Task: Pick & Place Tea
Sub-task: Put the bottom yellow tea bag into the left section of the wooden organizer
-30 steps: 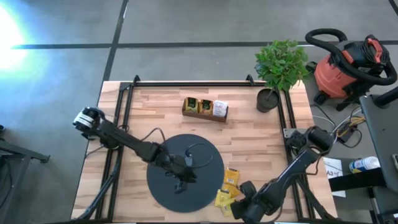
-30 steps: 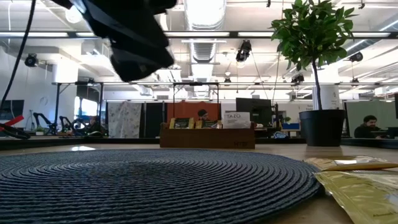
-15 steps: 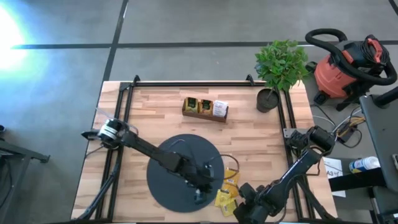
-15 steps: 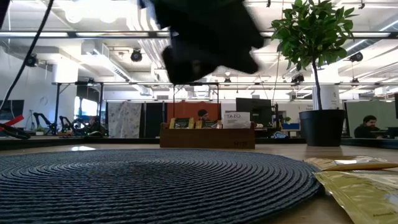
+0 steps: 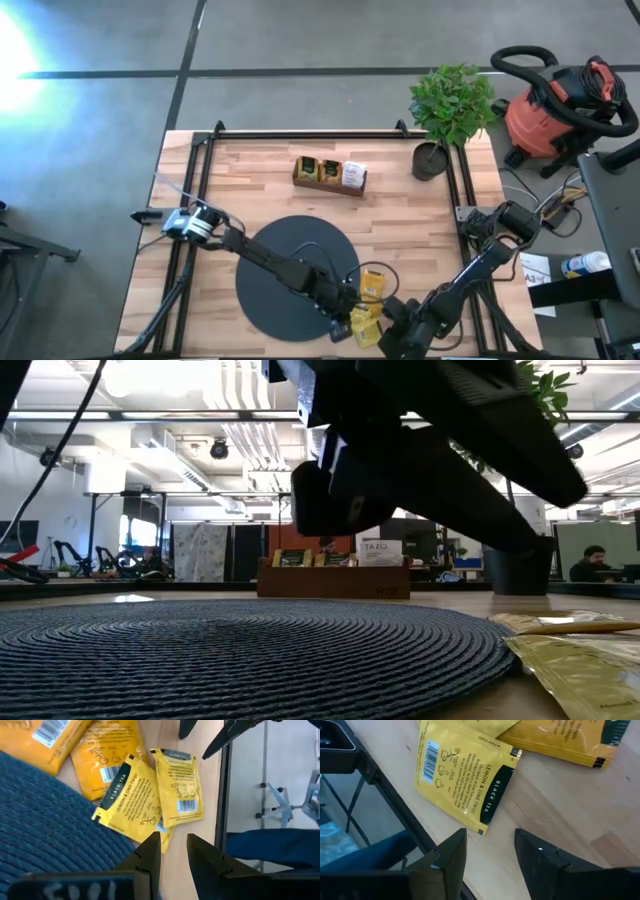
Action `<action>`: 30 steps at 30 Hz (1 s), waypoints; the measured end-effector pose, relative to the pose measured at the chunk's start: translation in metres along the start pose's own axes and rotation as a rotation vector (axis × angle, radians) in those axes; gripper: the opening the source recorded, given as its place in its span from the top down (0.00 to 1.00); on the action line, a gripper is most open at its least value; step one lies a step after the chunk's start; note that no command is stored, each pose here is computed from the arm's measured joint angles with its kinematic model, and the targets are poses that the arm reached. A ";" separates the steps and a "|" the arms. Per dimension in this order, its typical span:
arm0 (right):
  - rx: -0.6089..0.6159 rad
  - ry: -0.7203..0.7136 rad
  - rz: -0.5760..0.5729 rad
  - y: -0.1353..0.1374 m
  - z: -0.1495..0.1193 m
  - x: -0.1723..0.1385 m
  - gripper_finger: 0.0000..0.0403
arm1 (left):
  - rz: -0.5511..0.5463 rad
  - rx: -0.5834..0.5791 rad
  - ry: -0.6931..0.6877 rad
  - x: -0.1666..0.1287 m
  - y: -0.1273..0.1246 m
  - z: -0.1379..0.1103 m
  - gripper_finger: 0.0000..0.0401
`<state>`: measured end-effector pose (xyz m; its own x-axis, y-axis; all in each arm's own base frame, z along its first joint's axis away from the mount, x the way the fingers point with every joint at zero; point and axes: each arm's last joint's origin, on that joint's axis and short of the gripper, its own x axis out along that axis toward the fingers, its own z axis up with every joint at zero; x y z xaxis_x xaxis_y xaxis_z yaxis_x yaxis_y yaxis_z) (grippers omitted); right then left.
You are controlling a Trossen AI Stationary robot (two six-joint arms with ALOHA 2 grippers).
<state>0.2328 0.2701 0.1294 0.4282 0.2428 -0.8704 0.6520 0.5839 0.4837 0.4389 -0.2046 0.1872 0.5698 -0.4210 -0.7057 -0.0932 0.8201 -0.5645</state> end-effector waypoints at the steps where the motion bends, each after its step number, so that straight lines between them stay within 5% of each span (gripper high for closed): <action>1: -0.001 -0.007 0.002 -0.001 0.000 0.000 0.59 | 0.000 -0.013 0.001 0.001 0.000 -0.001 0.78; 30: -0.048 -0.117 0.065 -0.003 0.027 0.006 0.63 | -0.075 -0.216 0.003 0.041 0.004 -0.016 0.78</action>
<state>0.2507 0.2490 0.1255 0.5400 0.1909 -0.8197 0.5916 0.6067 0.5310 0.4490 -0.2245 0.1494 0.5793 -0.4790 -0.6595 -0.2234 0.6848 -0.6936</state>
